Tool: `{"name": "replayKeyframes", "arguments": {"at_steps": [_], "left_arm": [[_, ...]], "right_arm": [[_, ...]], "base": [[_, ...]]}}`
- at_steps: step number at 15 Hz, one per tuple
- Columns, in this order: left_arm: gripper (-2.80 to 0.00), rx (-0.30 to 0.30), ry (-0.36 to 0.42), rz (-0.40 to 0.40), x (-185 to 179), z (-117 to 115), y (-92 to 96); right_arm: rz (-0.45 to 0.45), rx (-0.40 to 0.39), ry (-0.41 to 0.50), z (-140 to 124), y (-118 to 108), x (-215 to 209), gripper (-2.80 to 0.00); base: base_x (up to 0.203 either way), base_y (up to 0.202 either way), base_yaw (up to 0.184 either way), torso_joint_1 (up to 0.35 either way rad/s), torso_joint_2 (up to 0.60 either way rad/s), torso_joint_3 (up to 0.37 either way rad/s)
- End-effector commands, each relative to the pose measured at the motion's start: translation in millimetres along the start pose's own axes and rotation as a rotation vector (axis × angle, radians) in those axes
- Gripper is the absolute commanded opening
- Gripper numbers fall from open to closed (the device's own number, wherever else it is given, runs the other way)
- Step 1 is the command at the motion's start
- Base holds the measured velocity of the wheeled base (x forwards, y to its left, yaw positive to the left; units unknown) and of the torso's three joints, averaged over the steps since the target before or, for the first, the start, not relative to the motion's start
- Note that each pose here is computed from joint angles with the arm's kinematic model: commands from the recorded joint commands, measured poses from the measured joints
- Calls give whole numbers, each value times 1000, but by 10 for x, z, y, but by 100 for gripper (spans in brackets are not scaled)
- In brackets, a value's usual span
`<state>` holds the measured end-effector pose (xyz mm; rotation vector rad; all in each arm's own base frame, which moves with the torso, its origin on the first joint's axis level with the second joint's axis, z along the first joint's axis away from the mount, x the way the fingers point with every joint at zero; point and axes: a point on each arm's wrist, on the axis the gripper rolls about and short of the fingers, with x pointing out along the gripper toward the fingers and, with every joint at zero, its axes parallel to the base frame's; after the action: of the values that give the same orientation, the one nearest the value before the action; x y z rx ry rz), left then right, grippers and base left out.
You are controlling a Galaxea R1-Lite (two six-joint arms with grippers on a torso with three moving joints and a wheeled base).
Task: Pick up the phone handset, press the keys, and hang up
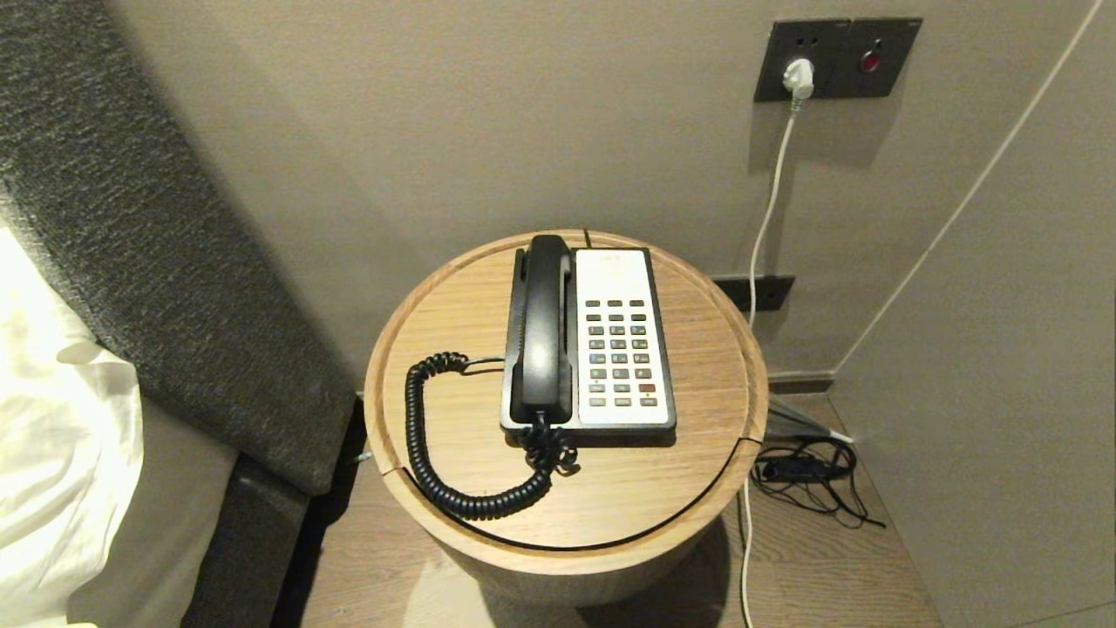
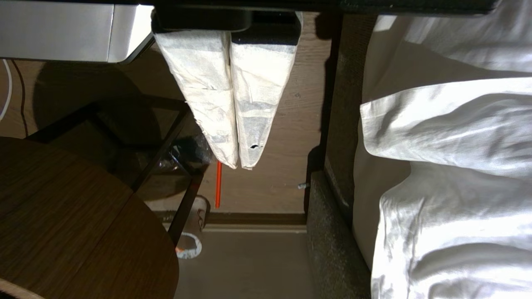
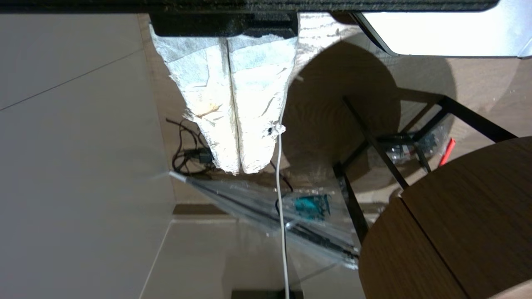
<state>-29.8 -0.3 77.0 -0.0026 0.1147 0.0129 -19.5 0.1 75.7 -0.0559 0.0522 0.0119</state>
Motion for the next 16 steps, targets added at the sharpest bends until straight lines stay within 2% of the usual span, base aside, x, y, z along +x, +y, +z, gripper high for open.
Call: {"name": "replayKeyframes", "arguments": {"at_steps": [1, 16], "left_arm": [[-280, -1, 3, 1, 1, 0, 0], [-280, -4, 2, 1, 2, -1, 0]], "right_arm": [[1, -1, 4, 0, 0, 3, -280], [0, -1, 3, 2, 0, 2, -280]], "base": [[0, 0, 0, 2, 2, 191], [0, 0, 0, 2, 2, 200]]}}
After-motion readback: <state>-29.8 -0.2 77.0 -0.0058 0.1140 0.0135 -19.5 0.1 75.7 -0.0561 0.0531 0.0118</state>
